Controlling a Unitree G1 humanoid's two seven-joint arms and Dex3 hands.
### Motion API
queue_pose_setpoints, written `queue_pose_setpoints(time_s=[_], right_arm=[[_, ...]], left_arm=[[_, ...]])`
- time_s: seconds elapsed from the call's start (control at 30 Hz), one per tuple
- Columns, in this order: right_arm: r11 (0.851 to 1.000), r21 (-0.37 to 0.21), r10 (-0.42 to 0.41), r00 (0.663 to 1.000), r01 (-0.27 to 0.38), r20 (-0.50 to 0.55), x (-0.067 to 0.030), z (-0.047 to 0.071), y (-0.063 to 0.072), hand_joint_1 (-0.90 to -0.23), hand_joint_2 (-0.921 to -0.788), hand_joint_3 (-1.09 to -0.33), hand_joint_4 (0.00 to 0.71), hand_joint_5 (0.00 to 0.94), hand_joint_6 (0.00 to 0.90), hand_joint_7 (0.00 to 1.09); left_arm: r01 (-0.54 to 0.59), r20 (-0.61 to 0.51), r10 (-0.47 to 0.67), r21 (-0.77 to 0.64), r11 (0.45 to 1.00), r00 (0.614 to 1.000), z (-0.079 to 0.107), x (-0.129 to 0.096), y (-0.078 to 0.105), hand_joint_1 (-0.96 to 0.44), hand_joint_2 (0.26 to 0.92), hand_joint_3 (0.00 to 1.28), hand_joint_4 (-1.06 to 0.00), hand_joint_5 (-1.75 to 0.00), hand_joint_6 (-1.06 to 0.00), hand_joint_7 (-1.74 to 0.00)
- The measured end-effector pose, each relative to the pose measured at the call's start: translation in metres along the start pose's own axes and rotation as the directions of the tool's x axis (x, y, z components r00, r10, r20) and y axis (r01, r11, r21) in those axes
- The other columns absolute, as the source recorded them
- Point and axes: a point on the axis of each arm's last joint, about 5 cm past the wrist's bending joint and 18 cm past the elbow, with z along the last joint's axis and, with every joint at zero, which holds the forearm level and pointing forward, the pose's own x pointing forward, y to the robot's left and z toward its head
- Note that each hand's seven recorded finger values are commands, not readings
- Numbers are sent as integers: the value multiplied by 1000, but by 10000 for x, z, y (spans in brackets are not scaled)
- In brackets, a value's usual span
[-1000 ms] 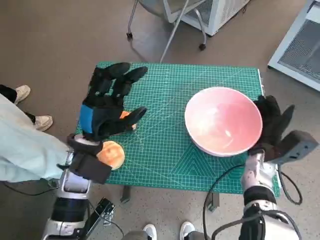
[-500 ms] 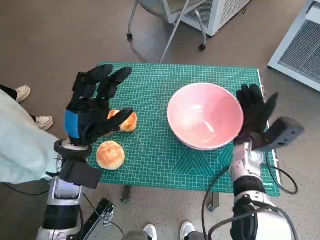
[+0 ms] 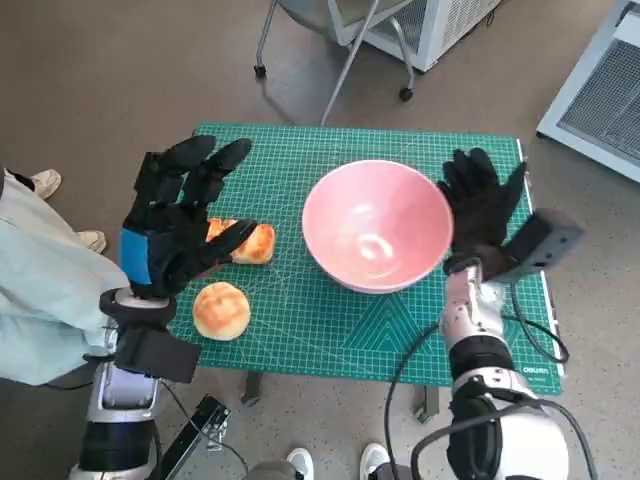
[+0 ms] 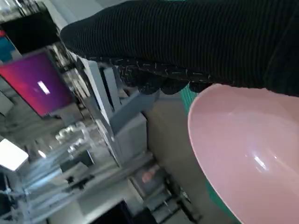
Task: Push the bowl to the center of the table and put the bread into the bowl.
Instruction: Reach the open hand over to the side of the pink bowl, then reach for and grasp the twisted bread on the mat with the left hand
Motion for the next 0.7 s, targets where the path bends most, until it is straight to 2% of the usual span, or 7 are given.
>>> queue_pose_setpoints(time_s=[0.27,0.47,0.63,0.7], right_arm=[[999,-44,12,1000,-13,-12,28,36,33,-497,-921,-962,223,16,-1,803],[990,-138,15,1000,-11,27,64,144,-25,-531,-921,-924,238,23,-1,814],[964,-263,70,988,-31,140,98,305,-67,-557,-921,-896,248,28,3,820],[942,-332,124,971,-50,204,107,385,-63,-577,-921,-896,261,34,7,824]], left_arm=[[-5,-2,5,22,1000,1000,0,-11,40,-72,918,108,-357,-418,-297,-706],[32,-6,-32,81,996,999,-34,-28,149,-74,916,93,-367,-398,-295,-690],[136,-20,-135,197,971,991,-79,-1,358,-85,917,54,-387,-317,-317,-608],[201,-44,-196,249,947,980,-101,18,465,-89,915,37,-394,-272,-329,-564]])
